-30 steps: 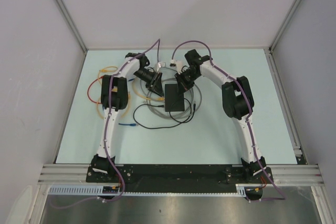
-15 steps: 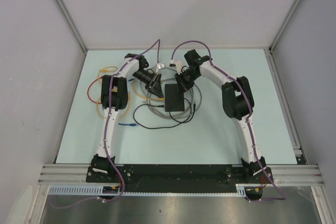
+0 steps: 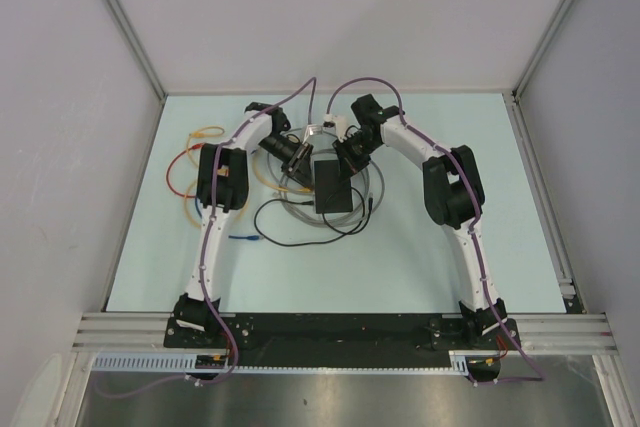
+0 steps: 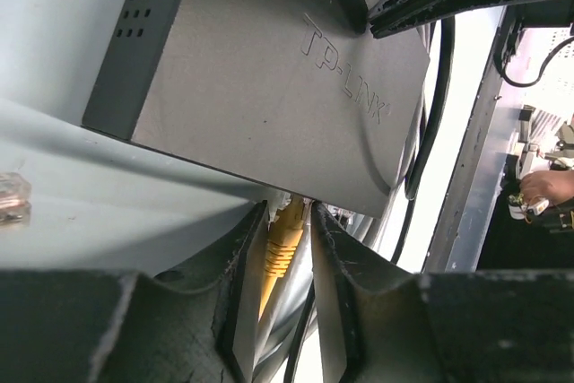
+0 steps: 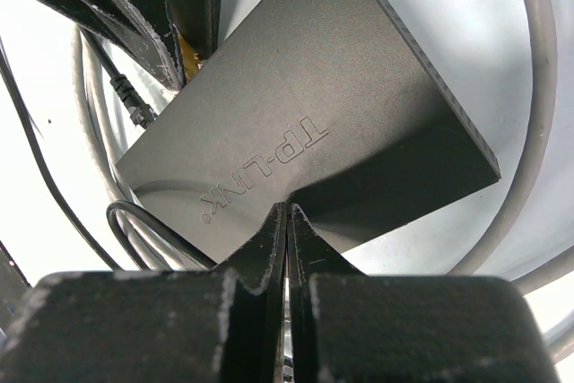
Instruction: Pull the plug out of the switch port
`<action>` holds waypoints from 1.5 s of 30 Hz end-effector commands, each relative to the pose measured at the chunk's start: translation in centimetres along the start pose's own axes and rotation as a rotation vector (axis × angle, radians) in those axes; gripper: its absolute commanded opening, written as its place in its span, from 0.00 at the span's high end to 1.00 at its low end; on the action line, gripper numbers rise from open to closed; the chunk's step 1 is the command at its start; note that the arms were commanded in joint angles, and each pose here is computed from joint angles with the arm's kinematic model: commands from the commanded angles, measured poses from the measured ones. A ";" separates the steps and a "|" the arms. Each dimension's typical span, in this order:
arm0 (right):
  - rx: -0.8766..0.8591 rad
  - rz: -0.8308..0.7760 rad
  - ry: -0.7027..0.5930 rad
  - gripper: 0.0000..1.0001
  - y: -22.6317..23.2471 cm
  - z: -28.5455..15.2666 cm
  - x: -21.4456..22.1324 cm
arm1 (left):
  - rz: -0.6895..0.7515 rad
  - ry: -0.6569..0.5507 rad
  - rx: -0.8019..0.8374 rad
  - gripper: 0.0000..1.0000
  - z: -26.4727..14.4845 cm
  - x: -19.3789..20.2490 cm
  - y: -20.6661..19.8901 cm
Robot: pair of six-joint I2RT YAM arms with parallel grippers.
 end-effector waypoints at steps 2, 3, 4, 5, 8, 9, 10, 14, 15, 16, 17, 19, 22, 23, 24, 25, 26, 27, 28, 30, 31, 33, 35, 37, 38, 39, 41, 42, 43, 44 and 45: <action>0.124 0.035 0.215 1.00 -3.2 2.7 6.1 | -0.001 0.118 0.003 0.67 2.1 2.1 0.6; 0.123 0.033 0.216 1.00 -3.2 2.7 6.1 | 0.003 0.113 0.000 0.70 2.0 1.9 0.7; 0.120 0.033 0.215 1.00 -3.2 2.8 6.1 | -0.006 0.115 -0.003 0.72 2.1 1.9 0.7; 0.122 0.035 0.215 1.00 -3.2 2.8 6.1 | -0.022 0.118 -0.006 0.74 2.2 2.0 0.9; 0.121 0.036 0.218 1.00 -3.2 2.9 6.2 | -0.053 0.122 -0.007 0.86 2.4 2.0 1.1; 0.123 0.035 0.216 1.00 -3.2 2.9 6.1 | -0.057 0.126 -0.010 0.93 2.4 2.1 1.2; 0.123 0.035 0.217 1.00 -3.2 2.8 6.2 | -0.066 0.128 -0.010 0.97 2.5 2.2 1.3; 0.127 0.035 0.215 1.00 -3.3 2.8 6.1 | -0.046 0.125 -0.021 1.00 2.2 2.0 1.2; 0.127 0.034 0.215 1.00 -3.2 2.8 6.1 | -0.036 0.121 -0.026 1.00 2.0 1.8 1.2; 0.128 0.034 0.217 1.00 -3.3 2.8 6.2 | -0.032 0.116 -0.028 1.00 1.9 1.6 1.2; 0.128 0.034 0.217 1.00 -3.3 2.8 6.1 | -0.031 0.105 -0.029 1.00 1.6 1.4 1.3; 0.130 0.035 0.220 1.00 -3.3 2.8 6.2 | -0.027 0.086 -0.028 1.00 1.2 1.0 1.2; 0.133 0.032 0.223 1.00 -3.3 2.8 6.3 | -0.022 0.106 -0.031 1.00 1.1 1.7 1.0; 0.134 0.034 0.223 1.00 -3.4 2.8 6.3 | -0.039 0.126 -0.021 1.00 1.4 2.5 1.0; 0.134 0.031 0.224 1.00 -3.3 2.8 6.3 | -0.034 0.135 -0.021 1.00 1.4 2.8 1.0; 0.132 0.034 0.226 1.00 -3.3 2.8 6.4 | -0.035 0.150 -0.032 1.00 1.4 3.2 1.1; 0.134 0.033 0.226 1.00 -3.3 2.7 6.4 | -0.037 0.158 -0.034 1.00 1.4 3.4 1.2; 0.134 0.033 0.226 1.00 -3.4 2.8 6.4 | -0.030 0.163 -0.044 1.00 1.4 3.4 1.3; 0.135 0.033 0.224 1.00 -3.3 2.8 6.3 | -0.018 0.163 -0.055 1.00 1.2 3.2 1.5; 0.134 0.032 0.226 1.00 -3.3 2.8 6.4 | 0.015 0.156 -0.096 1.00 0.7 2.2 1.9; 0.133 0.032 0.228 1.00 -3.2 2.8 6.4 | 0.023 0.153 -0.109 1.00 0.6 1.9 2.2; 0.134 0.032 0.226 1.00 -3.3 2.8 6.4 | 0.052 0.129 -0.131 1.00 0.1 0.8 2.4; 0.131 0.029 0.230 1.00 -3.1 2.9 6.5 | 0.061 0.133 -0.143 1.00 0.0 0.7 2.6; 0.132 0.031 0.231 1.00 -3.2 2.8 6.6 | 0.068 0.144 -0.144 1.00 -0.1 1.0 2.5; 0.132 0.031 0.230 1.00 -3.2 2.8 6.5 | 0.049 0.169 -0.133 1.00 0.2 2.0 2.5; 0.132 0.031 0.231 1.00 -3.2 2.8 6.6 | 0.064 0.177 -0.128 1.00 0.1 2.3 2.2; 0.133 0.031 0.230 1.00 -3.2 2.8 6.5 | 0.029 0.214 -0.104 1.00 0.5 4.1 2.0; 0.133 0.031 0.231 1.00 -3.2 2.8 6.6 | 0.037 0.221 -0.104 1.00 0.5 4.3 2.0; 0.133 0.031 0.230 1.00 -3.2 2.8 6.5 | 0.022 0.238 -0.095 1.00 0.6 5.1 1.9; 0.133 0.031 0.230 1.00 -3.2 2.8 6.5 | 0.026 0.243 -0.099 1.00 0.6 5.2 1.9; 0.131 0.030 0.231 1.00 -3.1 2.9 6.5 | 0.027 0.256 -0.109 1.00 0.5 5.4 2.2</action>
Point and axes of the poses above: each gripper's point midway between its finger pads, its own z axis out along the fingers, its own y axis along the line the jaws close on, x = y × z, the point moved 3 cm from there along -z, back along the fingers
